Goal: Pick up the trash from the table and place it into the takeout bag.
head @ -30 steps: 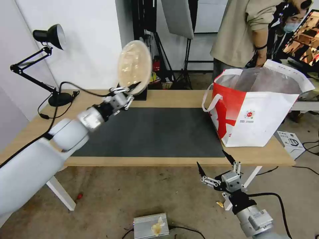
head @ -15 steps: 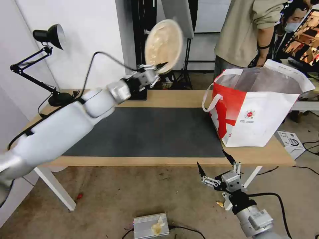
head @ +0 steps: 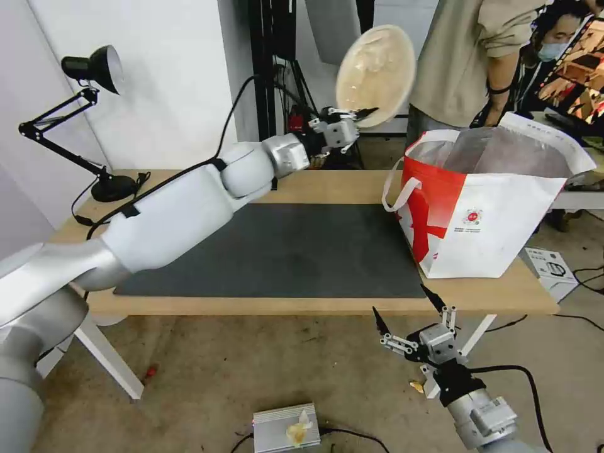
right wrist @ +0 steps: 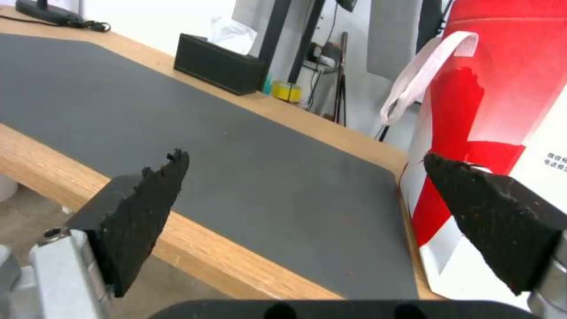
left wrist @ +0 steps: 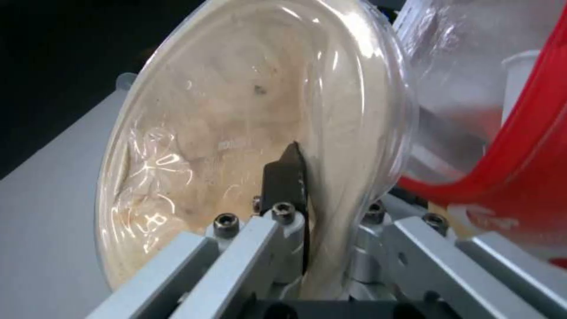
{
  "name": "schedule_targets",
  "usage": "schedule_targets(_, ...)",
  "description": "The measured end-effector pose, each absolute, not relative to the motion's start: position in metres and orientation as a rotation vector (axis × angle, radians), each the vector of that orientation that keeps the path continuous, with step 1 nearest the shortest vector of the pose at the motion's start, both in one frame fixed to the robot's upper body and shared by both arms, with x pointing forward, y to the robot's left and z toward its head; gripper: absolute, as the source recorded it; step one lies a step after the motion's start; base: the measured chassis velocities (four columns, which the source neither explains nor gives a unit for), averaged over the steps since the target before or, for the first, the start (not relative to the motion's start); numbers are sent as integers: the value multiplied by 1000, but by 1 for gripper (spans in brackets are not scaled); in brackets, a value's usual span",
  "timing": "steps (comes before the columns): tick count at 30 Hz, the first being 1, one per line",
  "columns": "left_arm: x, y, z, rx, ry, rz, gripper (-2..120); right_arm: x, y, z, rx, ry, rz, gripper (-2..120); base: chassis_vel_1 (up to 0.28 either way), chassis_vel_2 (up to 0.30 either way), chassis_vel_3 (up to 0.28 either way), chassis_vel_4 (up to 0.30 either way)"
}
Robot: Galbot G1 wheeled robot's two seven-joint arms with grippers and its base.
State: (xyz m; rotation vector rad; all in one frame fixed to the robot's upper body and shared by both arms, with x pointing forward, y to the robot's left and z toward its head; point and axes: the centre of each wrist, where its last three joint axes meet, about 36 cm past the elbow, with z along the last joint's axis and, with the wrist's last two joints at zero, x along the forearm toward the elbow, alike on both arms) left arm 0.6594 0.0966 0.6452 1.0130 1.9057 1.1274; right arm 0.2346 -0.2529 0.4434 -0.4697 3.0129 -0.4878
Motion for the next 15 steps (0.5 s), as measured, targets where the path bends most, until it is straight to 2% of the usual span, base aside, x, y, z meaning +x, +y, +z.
schedule_targets(15,681,44,644,1072,1772,1194,3,235,-253,443,-470,3013,-488,100,0,0,0,0)
